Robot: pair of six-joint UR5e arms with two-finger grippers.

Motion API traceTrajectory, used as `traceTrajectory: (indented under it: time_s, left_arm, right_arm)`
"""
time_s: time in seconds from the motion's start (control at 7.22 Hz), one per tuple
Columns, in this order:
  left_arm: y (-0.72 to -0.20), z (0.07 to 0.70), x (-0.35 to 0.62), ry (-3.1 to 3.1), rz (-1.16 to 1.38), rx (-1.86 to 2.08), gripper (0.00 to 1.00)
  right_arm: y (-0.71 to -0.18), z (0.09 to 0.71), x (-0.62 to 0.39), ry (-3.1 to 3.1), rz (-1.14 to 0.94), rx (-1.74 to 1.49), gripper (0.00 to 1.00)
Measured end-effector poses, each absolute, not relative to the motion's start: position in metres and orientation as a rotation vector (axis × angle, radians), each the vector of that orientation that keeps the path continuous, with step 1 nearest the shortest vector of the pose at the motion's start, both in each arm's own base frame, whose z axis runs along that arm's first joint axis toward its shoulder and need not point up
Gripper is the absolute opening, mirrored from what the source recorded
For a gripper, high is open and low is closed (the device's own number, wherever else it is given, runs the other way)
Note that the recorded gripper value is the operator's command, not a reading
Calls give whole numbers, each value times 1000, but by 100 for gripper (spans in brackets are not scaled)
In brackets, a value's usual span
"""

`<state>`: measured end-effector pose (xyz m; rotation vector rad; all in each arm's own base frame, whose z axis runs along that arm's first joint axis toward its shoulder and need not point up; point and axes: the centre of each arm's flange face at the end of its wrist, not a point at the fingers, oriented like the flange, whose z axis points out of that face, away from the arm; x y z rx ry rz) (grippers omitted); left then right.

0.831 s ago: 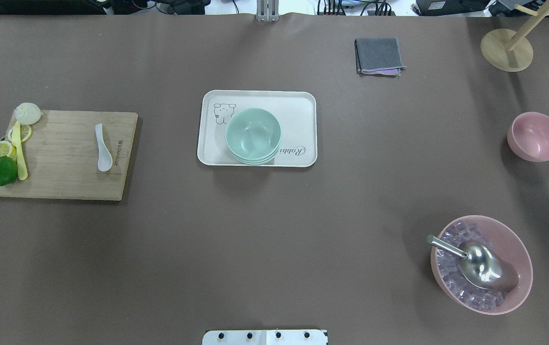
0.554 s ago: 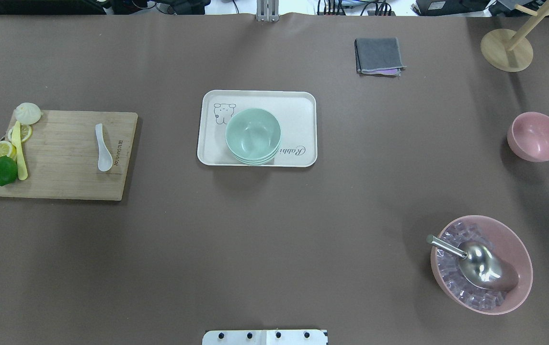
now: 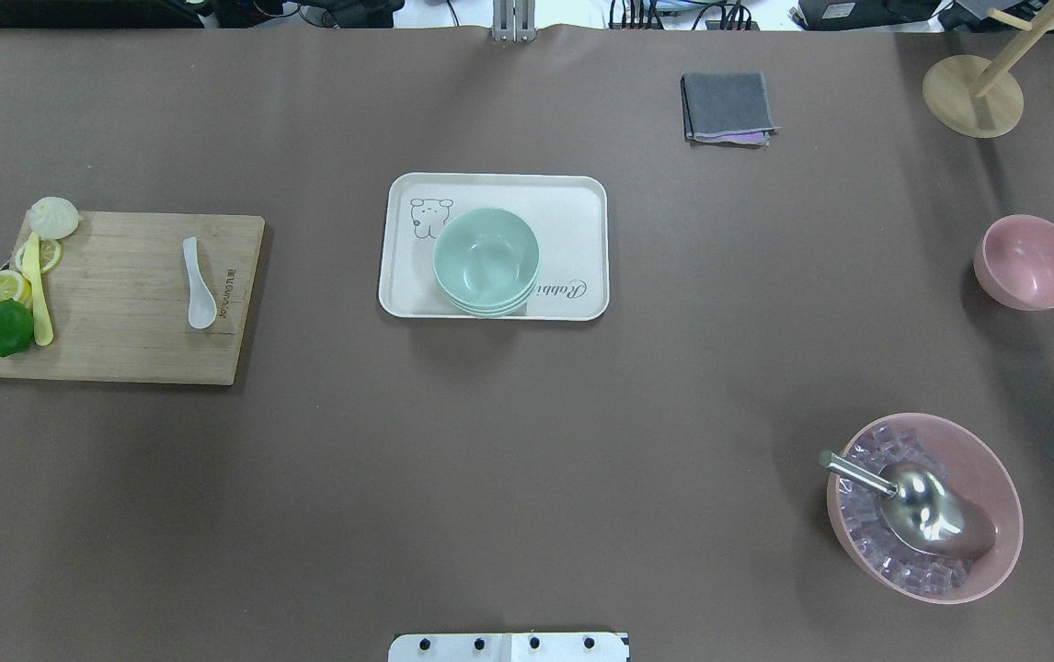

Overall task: Stack pink bowl on green and place spoon
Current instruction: 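Move the right gripper toward the pink bowl farther from the robot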

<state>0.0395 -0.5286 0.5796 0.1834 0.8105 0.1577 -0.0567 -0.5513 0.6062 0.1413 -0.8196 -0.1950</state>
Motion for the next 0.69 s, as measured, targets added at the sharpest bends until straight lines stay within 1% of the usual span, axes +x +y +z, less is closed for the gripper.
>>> traceTrajectory:
  time_s: [0.69]
  left_arm:
    - [-529, 579, 41, 815, 159, 185, 98]
  right_arm:
    - [-550, 648, -71, -790, -190, 75, 100]
